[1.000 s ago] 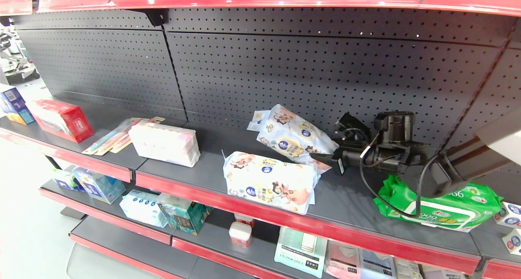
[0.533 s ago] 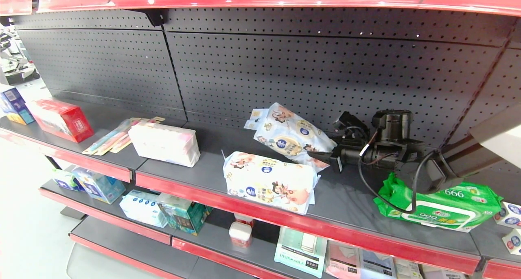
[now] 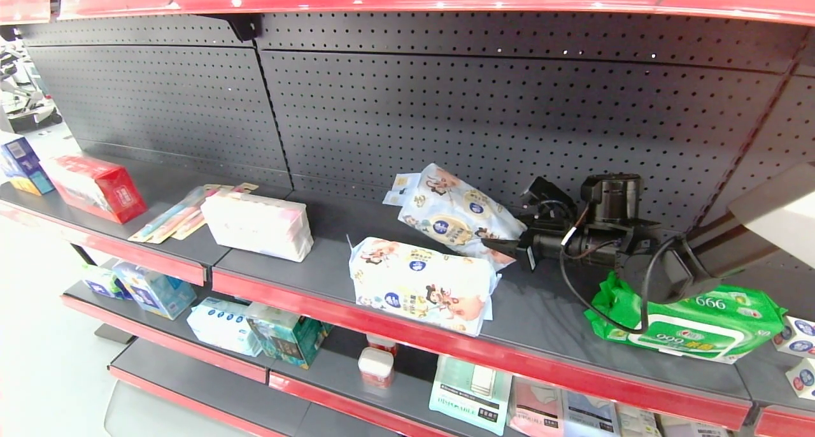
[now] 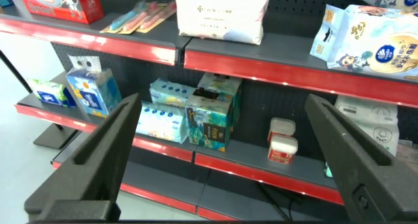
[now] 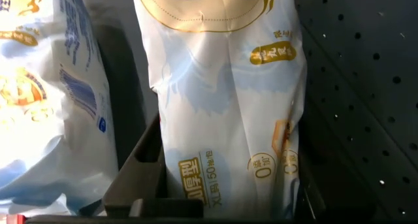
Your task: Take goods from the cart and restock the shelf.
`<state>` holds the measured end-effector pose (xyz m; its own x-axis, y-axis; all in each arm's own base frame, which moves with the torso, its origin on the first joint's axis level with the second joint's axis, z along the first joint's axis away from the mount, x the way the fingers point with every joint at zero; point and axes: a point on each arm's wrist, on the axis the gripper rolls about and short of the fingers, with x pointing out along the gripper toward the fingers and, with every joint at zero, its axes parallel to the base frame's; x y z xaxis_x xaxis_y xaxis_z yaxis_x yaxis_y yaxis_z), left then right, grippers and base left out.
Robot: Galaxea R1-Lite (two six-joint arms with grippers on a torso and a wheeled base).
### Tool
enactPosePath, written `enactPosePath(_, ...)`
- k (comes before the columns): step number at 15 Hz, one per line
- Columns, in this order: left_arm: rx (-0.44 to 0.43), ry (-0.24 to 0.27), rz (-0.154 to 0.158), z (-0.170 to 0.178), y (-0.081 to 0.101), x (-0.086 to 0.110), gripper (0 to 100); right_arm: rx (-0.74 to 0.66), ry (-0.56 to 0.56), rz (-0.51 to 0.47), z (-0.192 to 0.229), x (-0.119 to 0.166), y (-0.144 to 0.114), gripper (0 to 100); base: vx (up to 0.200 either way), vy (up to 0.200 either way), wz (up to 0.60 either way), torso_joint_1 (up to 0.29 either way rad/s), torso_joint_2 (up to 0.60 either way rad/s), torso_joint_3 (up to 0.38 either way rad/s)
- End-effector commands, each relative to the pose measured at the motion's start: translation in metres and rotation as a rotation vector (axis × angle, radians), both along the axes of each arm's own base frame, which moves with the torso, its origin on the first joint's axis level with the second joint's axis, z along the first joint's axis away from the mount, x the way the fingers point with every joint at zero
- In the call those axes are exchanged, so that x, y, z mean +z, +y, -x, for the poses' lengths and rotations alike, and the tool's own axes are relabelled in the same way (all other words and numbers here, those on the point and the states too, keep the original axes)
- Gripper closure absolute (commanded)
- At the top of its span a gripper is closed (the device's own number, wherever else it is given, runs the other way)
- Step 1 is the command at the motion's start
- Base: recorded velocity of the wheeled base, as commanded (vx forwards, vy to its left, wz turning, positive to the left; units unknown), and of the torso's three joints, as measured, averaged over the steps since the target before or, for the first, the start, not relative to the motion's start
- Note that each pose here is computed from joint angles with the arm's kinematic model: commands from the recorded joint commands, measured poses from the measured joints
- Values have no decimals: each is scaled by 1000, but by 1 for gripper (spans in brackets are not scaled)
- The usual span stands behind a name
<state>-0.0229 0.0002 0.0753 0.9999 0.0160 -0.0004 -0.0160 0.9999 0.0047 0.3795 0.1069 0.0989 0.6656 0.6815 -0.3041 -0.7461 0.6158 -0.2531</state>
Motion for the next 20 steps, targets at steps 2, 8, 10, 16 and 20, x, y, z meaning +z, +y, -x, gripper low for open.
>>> enactPosePath(2,1,1,0,0,0,0,0,2,6,5,1,-2,-1,100,0,0,0,0,0,0)
enactPosePath(8,1,1,0,0,0,0,0,-4,4,6,1,-2,-1,0,0,0,0,0,0,0)
enactPosePath(10,1,1,0,0,0,0,0,-16,0,9,1,-1,-2,0,0,0,0,0,0,0)
enactPosePath(16,1,1,0,0,0,0,0,-84,-11,17,7,14,-11,0,0,0,0,0,0,0)
enactPosePath(20,1,1,0,0,0,0,0,-93,28,26,25,16,-18,0,0,0,0,0,0,0)
